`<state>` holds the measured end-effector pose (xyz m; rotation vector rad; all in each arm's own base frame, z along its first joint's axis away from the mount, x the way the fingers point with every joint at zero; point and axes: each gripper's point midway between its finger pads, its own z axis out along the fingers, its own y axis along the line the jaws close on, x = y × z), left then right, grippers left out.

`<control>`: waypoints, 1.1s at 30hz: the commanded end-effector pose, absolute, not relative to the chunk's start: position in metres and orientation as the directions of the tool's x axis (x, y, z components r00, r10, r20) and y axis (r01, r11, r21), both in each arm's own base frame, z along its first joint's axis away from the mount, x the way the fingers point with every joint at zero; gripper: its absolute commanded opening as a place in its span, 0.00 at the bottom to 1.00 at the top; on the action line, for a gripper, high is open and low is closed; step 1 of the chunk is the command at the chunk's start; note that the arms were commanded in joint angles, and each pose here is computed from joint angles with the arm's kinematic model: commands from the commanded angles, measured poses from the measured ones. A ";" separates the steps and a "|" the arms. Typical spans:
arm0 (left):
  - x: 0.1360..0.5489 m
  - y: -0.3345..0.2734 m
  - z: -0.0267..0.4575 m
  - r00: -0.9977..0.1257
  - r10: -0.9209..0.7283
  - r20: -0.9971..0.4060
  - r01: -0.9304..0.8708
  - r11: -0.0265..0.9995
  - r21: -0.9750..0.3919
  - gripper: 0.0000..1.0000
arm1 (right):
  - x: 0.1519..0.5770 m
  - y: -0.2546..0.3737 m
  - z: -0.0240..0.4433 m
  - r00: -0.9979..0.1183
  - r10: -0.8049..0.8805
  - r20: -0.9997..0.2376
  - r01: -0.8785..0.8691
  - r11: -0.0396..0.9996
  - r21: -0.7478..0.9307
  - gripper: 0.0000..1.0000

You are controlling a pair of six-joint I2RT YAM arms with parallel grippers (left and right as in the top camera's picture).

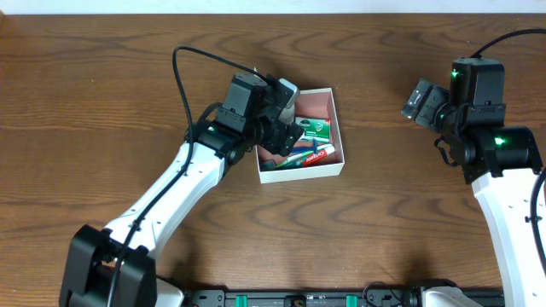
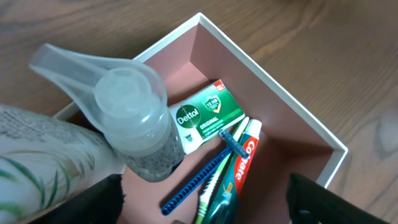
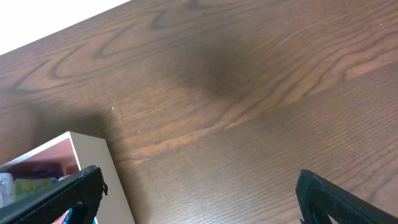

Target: Pack container

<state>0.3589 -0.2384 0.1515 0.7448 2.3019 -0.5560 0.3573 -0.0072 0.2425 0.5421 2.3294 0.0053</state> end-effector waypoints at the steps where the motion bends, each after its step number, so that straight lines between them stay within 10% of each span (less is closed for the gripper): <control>1: 0.354 -0.238 0.186 -0.595 0.317 -0.739 0.636 0.748 -0.191 0.96 | 0.358 -0.012 0.248 -0.623 0.400 -0.672 0.402 0.901 0.164 0.99; 14: 0.318 -0.194 0.268 -0.469 0.289 -0.834 0.600 0.798 -0.060 0.98 | 0.358 -0.012 0.248 -0.623 0.400 -0.672 0.402 0.901 0.164 0.99; 33: 0.214 -0.037 0.279 -0.629 0.016 -0.777 0.107 0.992 -0.066 0.98 | 0.358 -0.012 0.248 -0.622 0.400 -0.673 0.402 0.901 0.164 0.99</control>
